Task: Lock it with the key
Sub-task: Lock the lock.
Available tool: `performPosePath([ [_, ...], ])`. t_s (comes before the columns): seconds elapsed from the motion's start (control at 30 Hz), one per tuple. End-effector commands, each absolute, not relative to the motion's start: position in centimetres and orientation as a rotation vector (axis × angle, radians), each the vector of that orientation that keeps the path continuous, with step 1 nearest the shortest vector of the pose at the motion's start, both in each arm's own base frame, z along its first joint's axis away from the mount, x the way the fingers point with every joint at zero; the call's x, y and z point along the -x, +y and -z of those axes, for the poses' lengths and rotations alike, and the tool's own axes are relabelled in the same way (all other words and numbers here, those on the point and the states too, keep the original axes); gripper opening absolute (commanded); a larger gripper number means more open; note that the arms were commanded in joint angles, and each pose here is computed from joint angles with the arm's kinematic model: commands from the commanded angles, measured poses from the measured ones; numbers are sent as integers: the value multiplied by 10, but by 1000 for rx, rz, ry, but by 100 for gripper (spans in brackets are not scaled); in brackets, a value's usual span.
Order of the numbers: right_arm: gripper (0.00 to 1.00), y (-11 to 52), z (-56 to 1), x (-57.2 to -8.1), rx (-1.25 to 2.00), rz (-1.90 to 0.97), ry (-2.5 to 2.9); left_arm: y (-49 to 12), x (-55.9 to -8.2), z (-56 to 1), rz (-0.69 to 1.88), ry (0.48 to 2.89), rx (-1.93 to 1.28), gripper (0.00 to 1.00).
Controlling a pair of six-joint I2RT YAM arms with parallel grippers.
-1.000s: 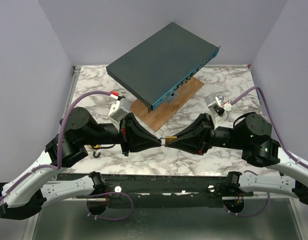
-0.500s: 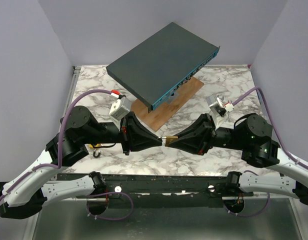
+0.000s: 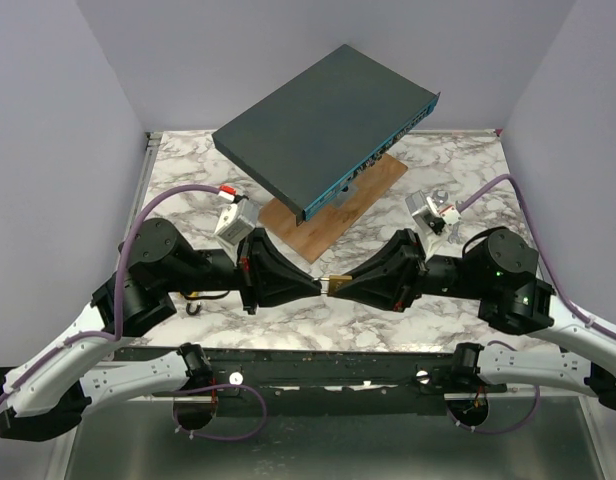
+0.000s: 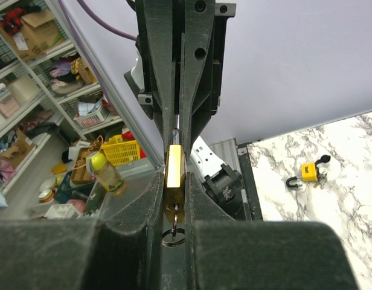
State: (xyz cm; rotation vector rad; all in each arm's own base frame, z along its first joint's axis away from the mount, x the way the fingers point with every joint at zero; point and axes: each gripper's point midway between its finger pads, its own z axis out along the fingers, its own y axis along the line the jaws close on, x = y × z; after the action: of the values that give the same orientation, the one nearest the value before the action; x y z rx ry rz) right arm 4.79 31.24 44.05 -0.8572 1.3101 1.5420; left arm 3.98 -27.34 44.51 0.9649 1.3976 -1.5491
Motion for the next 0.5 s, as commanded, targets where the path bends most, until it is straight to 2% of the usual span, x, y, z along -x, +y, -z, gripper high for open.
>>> performPosePath([
  [0.0, 1, 343, -418, -53, 895, -1551, 1393, -297, -47, -419, 1573, 1470, -974, 0],
  [0.47, 1, 356, -416, -57, 904, -1557, 1394, -302, -52, -389, 1534, 1593, -953, 0],
])
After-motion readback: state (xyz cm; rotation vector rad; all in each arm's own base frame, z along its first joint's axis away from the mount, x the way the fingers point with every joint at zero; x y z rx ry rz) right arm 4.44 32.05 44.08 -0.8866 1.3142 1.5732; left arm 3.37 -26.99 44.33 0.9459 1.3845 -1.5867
